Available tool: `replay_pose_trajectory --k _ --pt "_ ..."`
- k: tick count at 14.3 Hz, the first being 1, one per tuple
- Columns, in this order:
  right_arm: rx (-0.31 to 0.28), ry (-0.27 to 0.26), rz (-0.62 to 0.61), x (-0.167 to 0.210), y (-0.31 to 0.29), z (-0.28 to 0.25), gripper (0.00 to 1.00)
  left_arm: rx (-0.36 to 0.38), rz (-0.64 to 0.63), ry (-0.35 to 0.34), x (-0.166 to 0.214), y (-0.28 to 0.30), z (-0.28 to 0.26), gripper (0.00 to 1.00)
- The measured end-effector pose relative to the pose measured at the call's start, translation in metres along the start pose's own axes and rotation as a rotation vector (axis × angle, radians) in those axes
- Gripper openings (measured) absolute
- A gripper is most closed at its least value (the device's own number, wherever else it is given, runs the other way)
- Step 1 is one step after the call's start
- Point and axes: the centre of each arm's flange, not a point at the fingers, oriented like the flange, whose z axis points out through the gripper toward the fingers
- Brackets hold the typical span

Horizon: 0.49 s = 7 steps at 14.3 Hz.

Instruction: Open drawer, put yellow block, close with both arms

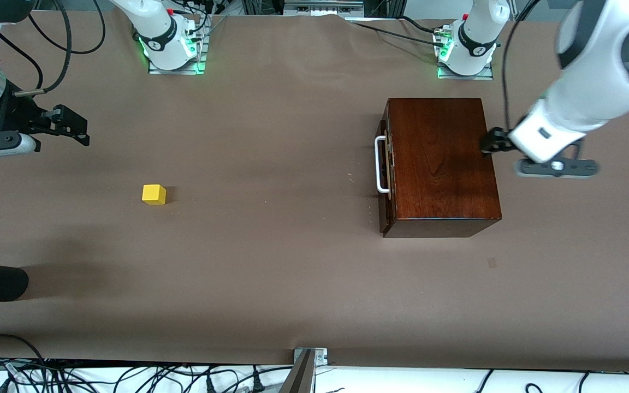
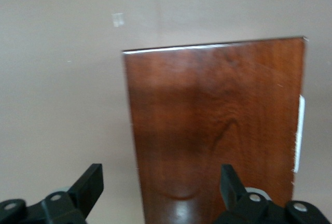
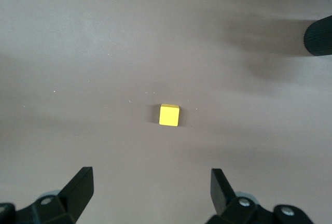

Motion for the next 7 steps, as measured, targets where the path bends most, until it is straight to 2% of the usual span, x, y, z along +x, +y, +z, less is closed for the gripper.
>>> replay_pose_trajectory --k 2,4,7 --pt "0.0 0.0 0.0 0.0 0.0 0.0 1.0 -0.002 0.072 -0.006 -0.005 0.045 0.007 1.0" --pt "0.0 0.0 0.0 0.0 0.0 0.0 1.0 -0.023 0.107 0.024 -0.001 0.088 0.018 1.0" --pt "0.0 0.0 0.0 0.0 0.0 0.0 1.0 -0.064 0.066 0.053 0.008 0.169 0.063 1.0"
